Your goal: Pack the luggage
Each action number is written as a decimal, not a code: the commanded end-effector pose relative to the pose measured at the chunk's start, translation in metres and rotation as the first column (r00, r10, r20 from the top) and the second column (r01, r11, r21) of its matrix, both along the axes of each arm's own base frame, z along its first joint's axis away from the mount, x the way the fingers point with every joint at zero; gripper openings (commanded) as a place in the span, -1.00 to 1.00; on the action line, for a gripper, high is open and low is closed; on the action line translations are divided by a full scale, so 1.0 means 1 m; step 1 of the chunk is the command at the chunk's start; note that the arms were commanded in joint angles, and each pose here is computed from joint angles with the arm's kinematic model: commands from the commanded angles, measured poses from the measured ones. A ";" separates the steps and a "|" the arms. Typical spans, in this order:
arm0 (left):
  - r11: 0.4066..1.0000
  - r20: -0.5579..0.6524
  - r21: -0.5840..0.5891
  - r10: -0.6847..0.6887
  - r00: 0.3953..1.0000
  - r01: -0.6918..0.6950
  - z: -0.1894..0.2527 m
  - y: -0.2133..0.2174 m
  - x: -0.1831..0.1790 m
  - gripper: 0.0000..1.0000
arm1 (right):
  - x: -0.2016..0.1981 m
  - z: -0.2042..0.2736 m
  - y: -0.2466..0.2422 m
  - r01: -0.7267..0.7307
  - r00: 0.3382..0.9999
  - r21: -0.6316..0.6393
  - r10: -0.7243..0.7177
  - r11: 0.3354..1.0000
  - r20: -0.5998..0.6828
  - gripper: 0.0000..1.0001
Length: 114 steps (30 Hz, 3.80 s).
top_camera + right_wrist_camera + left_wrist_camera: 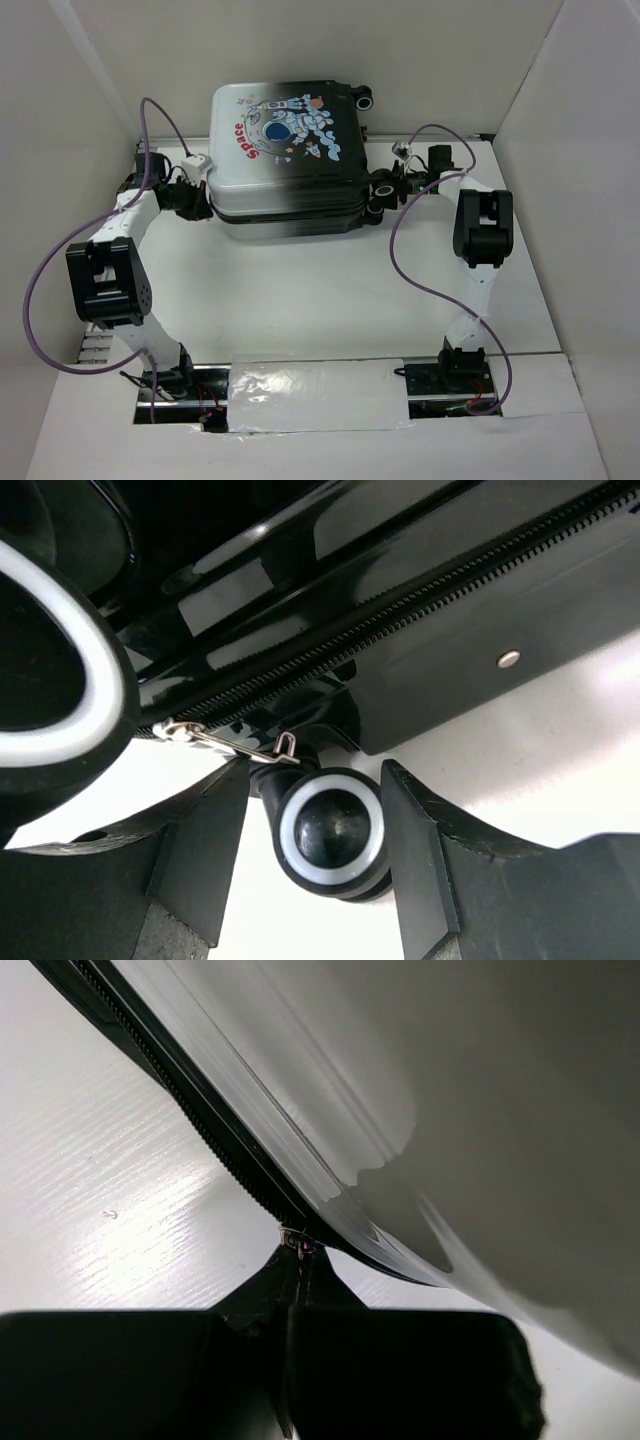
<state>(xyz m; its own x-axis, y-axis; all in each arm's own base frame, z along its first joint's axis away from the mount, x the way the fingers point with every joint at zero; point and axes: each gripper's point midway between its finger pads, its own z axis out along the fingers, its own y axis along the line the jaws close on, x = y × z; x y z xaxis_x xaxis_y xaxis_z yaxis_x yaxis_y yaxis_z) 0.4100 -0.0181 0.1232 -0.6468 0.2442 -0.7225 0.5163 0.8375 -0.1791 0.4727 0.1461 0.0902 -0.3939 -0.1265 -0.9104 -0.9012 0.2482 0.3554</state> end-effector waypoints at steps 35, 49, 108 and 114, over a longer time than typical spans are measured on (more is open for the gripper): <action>0.991 0.118 0.008 -0.130 0.984 0.130 0.032 -0.023 0.024 -1.00 | -0.006 0.029 0.011 -0.100 0.989 -0.025 0.102 0.995 0.111 0.59; 0.989 0.110 0.005 -0.149 0.983 0.150 0.028 -0.032 0.024 -1.00 | -0.032 0.038 0.017 -0.173 0.980 0.118 0.160 0.978 0.117 0.62; 0.992 0.414 -0.083 -0.048 0.909 0.090 0.067 0.040 0.211 -1.00 | 0.193 0.020 0.023 0.447 0.891 -0.133 -0.426 0.885 0.159 -1.00; 0.989 0.516 -0.148 0.099 0.851 -0.025 0.098 0.054 0.249 -1.00 | 0.219 0.021 0.030 0.538 0.831 -0.101 -0.506 0.837 0.230 -1.00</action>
